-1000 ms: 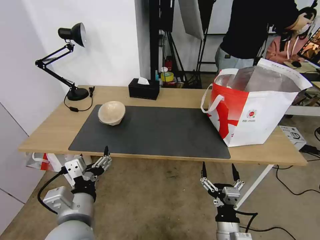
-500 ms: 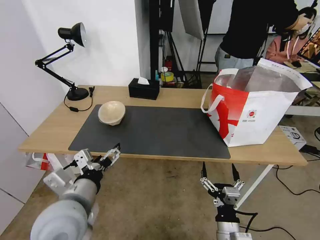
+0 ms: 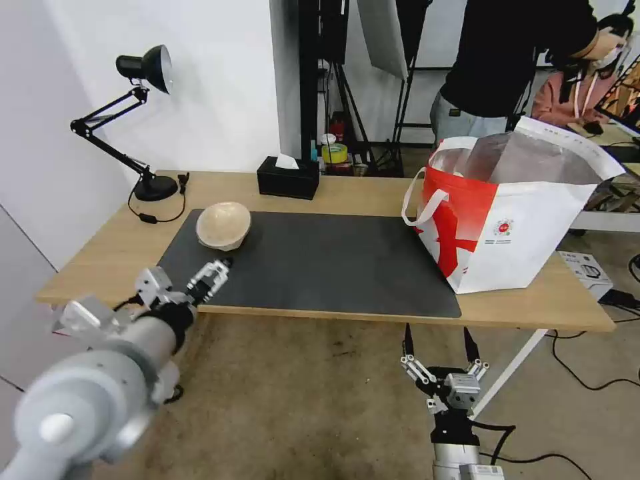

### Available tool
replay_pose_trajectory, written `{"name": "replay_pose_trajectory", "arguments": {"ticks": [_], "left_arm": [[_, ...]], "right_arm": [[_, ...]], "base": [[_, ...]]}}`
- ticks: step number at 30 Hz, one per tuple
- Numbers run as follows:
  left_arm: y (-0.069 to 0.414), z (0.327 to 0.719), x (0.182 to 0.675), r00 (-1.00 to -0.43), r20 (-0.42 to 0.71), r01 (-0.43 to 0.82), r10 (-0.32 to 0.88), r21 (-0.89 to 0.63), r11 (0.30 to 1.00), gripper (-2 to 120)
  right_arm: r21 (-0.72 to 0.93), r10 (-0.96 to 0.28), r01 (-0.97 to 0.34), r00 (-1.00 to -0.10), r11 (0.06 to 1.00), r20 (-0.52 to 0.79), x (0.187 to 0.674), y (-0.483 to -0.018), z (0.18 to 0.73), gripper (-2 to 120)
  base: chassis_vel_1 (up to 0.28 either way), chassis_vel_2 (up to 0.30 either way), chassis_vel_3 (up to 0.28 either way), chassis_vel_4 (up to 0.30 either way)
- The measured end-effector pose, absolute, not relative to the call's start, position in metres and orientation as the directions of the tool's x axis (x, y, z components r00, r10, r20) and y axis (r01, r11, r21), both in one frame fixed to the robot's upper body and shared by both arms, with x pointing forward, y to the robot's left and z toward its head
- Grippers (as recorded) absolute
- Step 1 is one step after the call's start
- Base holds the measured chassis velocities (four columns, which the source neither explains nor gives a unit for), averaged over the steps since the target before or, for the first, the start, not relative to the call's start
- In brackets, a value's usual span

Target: Pick up the trash from the table and place it into the takeout bag.

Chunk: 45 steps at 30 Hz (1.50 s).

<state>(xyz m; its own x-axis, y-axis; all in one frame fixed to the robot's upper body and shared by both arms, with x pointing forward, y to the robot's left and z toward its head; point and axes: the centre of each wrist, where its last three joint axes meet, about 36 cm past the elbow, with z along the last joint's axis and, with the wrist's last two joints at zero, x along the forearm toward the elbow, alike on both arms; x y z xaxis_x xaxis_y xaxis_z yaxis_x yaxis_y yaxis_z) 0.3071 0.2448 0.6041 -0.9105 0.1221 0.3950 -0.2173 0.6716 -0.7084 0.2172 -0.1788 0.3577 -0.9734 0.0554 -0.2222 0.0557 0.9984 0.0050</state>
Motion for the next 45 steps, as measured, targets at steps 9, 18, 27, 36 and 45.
{"name": "replay_pose_trajectory", "arguments": {"ticks": [9, 18, 27, 36, 45], "left_arm": [[0.267, 0.633, 0.331, -0.908, 0.412, -0.299, 0.072, -0.76, 0.576, 100], [0.278, 0.63, 0.359, -0.9, 0.435, -0.362, 0.023, -0.775, 0.518, 100], [0.282, 0.627, 0.38, -0.895, 0.446, -0.378, 0.014, -0.775, 0.507, 100], [0.286, 0.627, 0.409, -0.888, 0.459, -0.394, 0.001, -0.762, 0.514, 100], [0.3, 0.629, 0.449, -0.881, 0.472, -0.424, -0.035, -0.755, 0.501, 100]], "right_arm": [[0.005, 0.055, 0.056, -0.974, 0.998, -0.222, 0.217, -0.179, 0.358, 100], [0.005, 0.055, 0.056, -0.974, 0.998, -0.222, 0.217, -0.179, 0.358, 100], [0.005, 0.055, 0.056, -0.974, 0.998, -0.222, 0.217, -0.179, 0.358, 100], [0.004, 0.055, 0.056, -0.974, 0.998, -0.222, 0.217, -0.179, 0.358, 100], [0.005, 0.055, 0.056, -0.974, 0.998, -0.222, 0.217, -0.179, 0.358, 100]], "base": [[0.0, 0.0, 0.0, 0.0], [0.0, 0.0, 0.0, 0.0], [0.0, 0.0, 0.0, 0.0], [0.0, 0.0, 0.0, 0.0], [0.0, 0.0, 0.0, 0.0]]}}
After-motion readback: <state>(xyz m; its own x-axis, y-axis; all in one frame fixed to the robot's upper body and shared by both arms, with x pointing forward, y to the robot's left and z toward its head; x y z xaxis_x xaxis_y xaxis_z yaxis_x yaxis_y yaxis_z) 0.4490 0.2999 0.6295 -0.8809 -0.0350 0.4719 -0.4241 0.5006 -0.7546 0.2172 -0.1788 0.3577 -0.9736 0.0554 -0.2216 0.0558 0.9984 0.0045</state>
